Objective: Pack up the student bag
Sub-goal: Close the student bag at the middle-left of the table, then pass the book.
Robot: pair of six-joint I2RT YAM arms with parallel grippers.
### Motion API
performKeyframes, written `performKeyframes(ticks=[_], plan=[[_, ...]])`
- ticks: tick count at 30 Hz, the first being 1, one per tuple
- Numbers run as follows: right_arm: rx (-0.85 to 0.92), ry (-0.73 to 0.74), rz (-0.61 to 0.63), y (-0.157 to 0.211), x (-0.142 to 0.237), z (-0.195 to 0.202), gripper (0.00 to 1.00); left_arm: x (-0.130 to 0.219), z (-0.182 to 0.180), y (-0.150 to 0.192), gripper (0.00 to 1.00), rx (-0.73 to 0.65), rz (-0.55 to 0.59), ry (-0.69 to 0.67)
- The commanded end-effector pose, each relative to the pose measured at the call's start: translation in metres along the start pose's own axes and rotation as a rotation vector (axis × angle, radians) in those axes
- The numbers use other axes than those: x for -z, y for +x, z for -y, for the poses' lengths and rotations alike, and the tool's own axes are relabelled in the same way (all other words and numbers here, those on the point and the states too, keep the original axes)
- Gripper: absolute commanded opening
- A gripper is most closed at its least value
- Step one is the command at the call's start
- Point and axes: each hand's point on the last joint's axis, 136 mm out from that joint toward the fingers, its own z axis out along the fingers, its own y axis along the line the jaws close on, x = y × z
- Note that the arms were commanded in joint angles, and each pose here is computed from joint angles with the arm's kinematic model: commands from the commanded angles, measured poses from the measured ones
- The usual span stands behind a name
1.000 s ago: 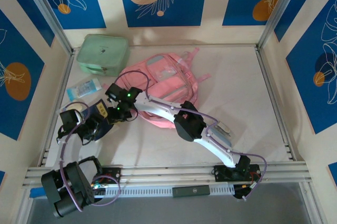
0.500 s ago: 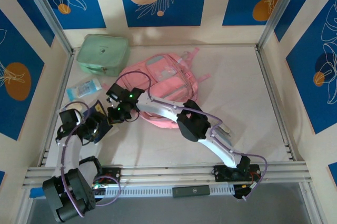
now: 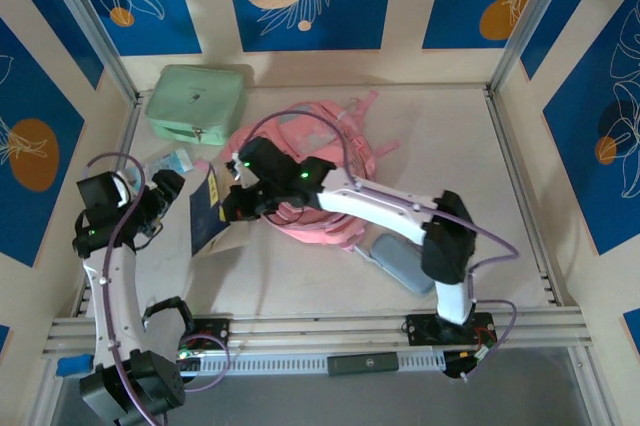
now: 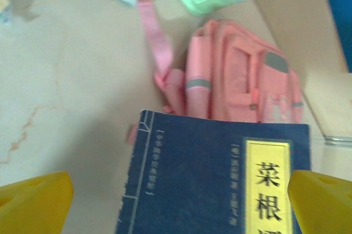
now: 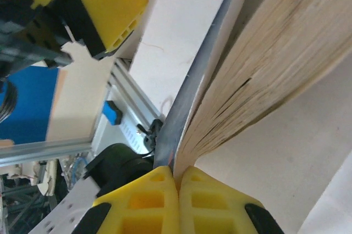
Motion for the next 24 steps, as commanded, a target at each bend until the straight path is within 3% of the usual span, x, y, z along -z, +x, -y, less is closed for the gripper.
performKeyframes(ticks=[1, 6, 10, 17, 24], plan=[[0.044, -0.068, 0.114, -0.018, 0.045, -0.011, 0.00, 0.014, 0.027, 0.015, 1.00, -0.020, -0.083, 0.115], [0.042, -0.217, 0.137, -0.023, 0.089, -0.005, 0.00, 0.021, 0.055, 0.021, 0.97, 0.031, -0.090, 0.290], [0.062, -0.241, 0.158, -0.028, 0.111, 0.006, 0.00, 0.021, 0.073, 0.023, 0.93, 0.060, -0.087, 0.385], [0.114, -0.339, 0.180, -0.035, 0.132, 0.003, 0.00, -0.004, 0.104, 0.041, 0.89, 0.083, -0.181, 0.465], [0.156, -0.421, 0.203, -0.041, 0.152, 0.001, 0.00, -0.029, 0.124, 0.059, 0.88, 0.086, -0.179, 0.463]])
